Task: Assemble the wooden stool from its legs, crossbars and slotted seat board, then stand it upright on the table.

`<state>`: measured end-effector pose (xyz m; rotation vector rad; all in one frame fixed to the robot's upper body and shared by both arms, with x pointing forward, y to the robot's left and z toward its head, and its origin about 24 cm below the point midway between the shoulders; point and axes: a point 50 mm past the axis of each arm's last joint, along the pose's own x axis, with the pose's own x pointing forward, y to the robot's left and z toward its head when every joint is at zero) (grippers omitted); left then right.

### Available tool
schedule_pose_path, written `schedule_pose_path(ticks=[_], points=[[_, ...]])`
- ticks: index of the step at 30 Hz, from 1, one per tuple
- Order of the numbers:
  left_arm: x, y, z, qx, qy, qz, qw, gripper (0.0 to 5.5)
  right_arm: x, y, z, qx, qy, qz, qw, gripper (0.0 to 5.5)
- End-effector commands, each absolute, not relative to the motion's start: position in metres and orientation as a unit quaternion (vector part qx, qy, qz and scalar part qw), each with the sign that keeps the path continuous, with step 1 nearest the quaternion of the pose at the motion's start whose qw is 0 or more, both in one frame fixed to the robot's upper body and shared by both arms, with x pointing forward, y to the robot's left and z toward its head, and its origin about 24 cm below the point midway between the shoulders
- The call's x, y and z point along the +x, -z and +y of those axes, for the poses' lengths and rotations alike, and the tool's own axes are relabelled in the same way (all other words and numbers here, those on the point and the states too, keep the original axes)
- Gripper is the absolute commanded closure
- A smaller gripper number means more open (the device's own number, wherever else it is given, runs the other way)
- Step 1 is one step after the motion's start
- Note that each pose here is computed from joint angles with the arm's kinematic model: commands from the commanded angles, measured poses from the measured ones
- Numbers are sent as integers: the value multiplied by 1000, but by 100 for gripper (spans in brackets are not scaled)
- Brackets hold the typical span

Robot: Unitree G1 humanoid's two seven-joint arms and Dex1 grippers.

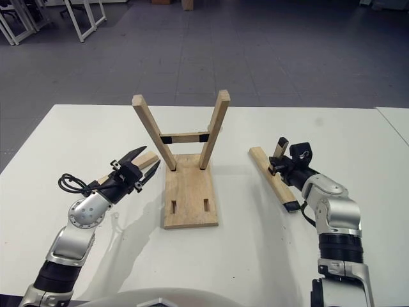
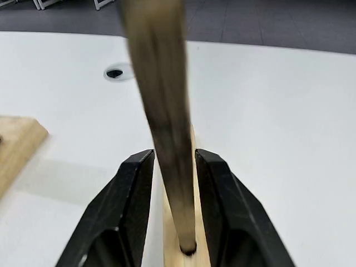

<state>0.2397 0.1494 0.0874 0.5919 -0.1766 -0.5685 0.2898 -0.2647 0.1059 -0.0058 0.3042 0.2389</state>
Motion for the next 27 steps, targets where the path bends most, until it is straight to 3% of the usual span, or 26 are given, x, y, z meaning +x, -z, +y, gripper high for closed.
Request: schedule_pose_path(ticks=[1,5,11,14,16,19,21,23,27], points=[[236,-85,158,297,267,-76,914,295,302,-177,-249,16,-136,54,989,369],[236,-81,159,296,266,-73,915,295,314,-219,-237,28,-140,-6,990,369],[241,-82,153,294,271,-81,913,295,347,-177,-235,54,-95,42,993,369],[241,-81,153,293,271,-80,914,295,354,-172,-235,55,-94,39,993,369],[239,-80,153,292,272,-78,914,295,356,-191,-233,84,-107,1,991,369],[239,-80,154,292,269,-77,914,295,349,-258,-227,120,-144,-124,974,369],[239,-80,155,293,268,-76,915,295,346,-272,-224,109,-159,-146,970,369],[238,-80,156,293,268,-75,915,295,349,-242,-225,68,-153,-85,982,369],[238,-80,156,291,269,-74,915,295,348,-135,-241,37,-120,93,988,369]])
